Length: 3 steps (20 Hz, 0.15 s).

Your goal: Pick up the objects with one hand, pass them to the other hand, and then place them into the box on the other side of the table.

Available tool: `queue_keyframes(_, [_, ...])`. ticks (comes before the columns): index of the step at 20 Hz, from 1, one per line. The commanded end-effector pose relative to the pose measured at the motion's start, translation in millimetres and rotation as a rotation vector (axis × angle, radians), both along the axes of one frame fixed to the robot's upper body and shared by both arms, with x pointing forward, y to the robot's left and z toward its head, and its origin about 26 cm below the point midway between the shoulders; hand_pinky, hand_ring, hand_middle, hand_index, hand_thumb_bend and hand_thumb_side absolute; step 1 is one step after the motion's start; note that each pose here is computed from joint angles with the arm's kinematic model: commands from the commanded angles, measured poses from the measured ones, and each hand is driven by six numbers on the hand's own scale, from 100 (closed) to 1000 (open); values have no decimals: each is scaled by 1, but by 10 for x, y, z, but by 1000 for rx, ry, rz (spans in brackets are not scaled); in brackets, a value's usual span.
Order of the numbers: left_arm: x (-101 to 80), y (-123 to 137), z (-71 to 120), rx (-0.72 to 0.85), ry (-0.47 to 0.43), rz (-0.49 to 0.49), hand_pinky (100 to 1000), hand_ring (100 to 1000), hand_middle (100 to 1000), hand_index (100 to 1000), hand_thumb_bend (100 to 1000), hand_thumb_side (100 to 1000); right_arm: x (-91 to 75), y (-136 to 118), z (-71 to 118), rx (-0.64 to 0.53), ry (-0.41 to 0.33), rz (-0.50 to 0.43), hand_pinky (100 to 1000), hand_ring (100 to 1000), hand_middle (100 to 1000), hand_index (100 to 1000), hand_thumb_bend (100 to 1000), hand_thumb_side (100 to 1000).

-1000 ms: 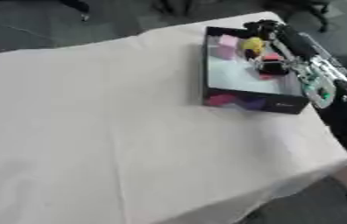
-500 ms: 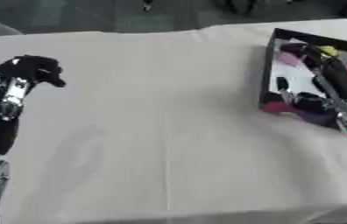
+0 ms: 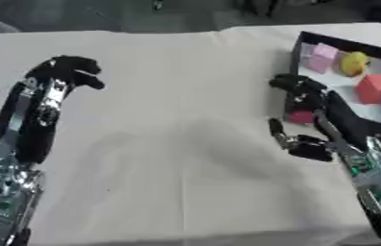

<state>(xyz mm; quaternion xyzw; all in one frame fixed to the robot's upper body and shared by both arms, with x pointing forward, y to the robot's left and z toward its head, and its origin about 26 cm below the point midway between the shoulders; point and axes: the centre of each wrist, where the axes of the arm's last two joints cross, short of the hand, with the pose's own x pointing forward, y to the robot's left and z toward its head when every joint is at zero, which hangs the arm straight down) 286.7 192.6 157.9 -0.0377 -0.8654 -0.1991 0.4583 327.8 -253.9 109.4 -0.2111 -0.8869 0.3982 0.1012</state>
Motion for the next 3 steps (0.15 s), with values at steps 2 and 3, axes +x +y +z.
queue_keyframes(2, [-33,-47,10,13,20,-39,776,590,616,703,100,846,-141,142,243,-26,-32,66,734,862,806,992,100,201])
queue_keyframes(3, [-36,-48,2,18,26,-43,776,588,614,701,100,849,-170,169,279,-31,-32,76,738,867,816,994,100,179])
